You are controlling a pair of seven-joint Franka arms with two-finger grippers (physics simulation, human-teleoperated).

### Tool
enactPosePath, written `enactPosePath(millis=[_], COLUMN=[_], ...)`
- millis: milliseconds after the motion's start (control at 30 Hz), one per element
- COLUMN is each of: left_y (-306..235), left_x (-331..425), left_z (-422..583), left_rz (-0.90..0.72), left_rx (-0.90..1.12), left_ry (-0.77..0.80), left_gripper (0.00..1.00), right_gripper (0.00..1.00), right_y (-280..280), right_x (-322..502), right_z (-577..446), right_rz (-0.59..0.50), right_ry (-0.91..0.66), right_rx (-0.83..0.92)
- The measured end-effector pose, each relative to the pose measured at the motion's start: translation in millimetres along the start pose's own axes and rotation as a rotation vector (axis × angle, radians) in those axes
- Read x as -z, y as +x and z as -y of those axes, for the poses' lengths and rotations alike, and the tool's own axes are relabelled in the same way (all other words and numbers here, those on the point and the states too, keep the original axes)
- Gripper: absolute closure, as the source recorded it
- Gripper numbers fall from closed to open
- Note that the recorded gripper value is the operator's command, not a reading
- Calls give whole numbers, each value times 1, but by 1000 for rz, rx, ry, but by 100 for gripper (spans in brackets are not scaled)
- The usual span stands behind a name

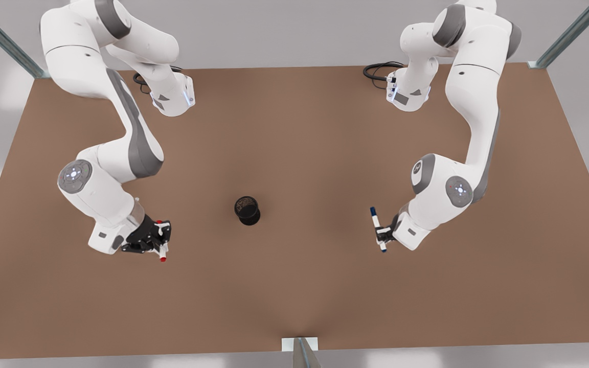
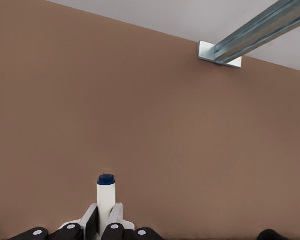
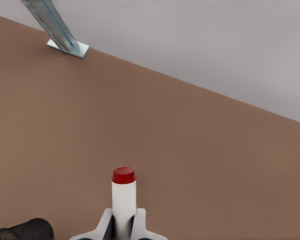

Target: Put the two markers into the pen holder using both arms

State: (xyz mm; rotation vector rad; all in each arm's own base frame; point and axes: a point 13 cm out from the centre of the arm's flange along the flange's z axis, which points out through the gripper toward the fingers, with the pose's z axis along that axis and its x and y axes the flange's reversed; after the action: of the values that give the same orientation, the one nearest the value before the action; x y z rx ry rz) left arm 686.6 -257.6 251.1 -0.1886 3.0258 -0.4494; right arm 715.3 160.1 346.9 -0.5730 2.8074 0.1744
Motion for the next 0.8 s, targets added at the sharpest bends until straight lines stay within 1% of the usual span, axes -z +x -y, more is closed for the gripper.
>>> enactPosePath(millis=[200,233,300,367,400,433,500,600,667,800], left_y=[8,8,25,33,33,33,42,64,75,111], left_x=[-10,-12,-23,-30,-33,-41,-58,-49,-42,-86], left_z=[24,47,111,165,189,209,257,337,363,356], left_rz=[-39,-34,-11,55,96,137,230,373,460,534], left_rx=[25,15,-27,-54,-61,-63,-87,-128,-161,-223], left_ry=[12,32,78,129,163,198,277,427,485,496], left_gripper=[79,79,79,79,75,78,79,79,79,79], right_gripper=[79,79,79,79,79,79,79,79,79,79], right_y=[-2,-2,-1,-1,-1,-1,-1,-1,-1,-1], right_x=[-1,-1,-1,-2,-2,-2,-1,-1,0,2], right_z=[-20,-21,-20,-21,-22,-22,-21,-22,-21,-24], right_rz=[-11,-12,-15,-17,-17,-18,-18,-19,-19,-18], right_ry=[-9,-9,-8,-9,-9,-9,-9,-9,-8,-8], right_rx=[-22,-29,-43,-52,-57,-62,-72,-84,-92,-100])
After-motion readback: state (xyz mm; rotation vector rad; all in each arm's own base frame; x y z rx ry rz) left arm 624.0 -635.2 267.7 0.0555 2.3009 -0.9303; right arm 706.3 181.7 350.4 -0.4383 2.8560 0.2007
